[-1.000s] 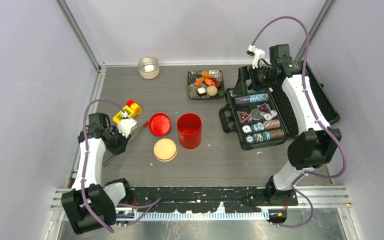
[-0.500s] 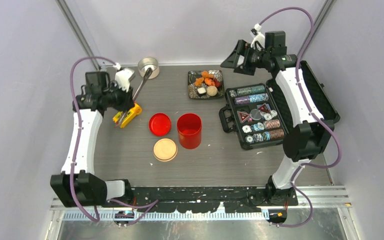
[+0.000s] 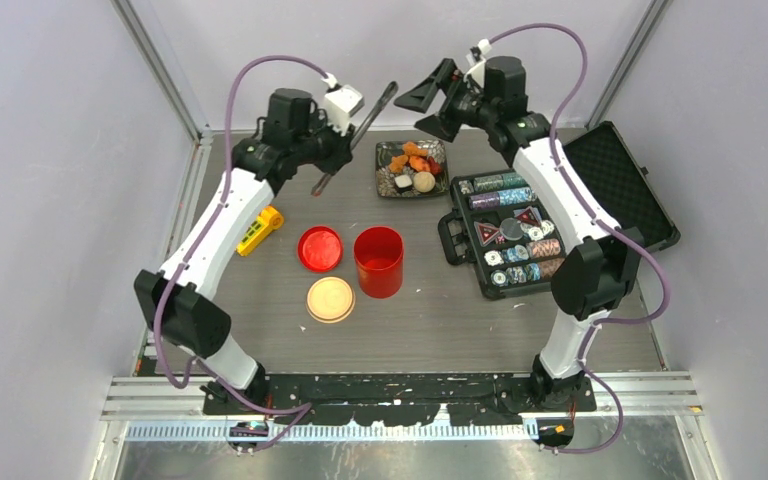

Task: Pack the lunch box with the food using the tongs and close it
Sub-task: Pick up the clamp at the center of the board, then pick up the fake food from the plate.

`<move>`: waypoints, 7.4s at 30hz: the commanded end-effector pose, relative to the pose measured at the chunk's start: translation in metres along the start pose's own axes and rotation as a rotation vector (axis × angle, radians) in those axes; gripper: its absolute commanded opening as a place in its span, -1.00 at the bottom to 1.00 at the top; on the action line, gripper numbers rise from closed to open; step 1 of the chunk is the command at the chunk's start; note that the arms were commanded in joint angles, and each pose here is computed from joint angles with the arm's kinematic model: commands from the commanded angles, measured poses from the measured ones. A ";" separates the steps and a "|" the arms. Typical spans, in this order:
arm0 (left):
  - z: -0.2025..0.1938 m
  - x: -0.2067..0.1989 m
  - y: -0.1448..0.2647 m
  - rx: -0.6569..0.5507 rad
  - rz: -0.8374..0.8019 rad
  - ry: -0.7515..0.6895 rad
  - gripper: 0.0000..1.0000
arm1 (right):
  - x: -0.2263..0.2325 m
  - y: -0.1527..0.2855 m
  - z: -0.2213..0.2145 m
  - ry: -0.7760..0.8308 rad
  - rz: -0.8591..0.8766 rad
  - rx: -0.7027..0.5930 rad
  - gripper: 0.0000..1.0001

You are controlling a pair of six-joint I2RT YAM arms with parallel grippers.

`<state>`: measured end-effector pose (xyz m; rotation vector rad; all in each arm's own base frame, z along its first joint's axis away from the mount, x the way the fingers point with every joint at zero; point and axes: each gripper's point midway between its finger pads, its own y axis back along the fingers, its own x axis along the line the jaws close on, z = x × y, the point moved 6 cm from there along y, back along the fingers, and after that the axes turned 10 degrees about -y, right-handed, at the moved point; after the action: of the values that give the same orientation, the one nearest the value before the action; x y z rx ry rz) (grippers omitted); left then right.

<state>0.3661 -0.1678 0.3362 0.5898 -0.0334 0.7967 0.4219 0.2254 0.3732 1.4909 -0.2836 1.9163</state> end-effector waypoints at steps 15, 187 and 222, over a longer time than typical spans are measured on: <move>0.081 -0.039 -0.032 -0.205 -0.030 0.038 -0.57 | 0.027 -0.021 -0.012 -0.116 0.090 -0.130 0.28; -0.098 0.029 -0.149 0.342 -0.421 -0.423 0.03 | -0.099 0.186 0.067 0.153 -0.262 -0.195 0.74; -0.082 0.013 -0.196 0.391 -0.281 -0.638 -0.08 | -0.104 0.187 0.063 0.133 -0.268 -0.192 0.74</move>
<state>0.4810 -0.2154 0.1444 1.2239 -0.2803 0.2331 0.3711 0.0133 0.3249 1.2691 -0.1610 1.6753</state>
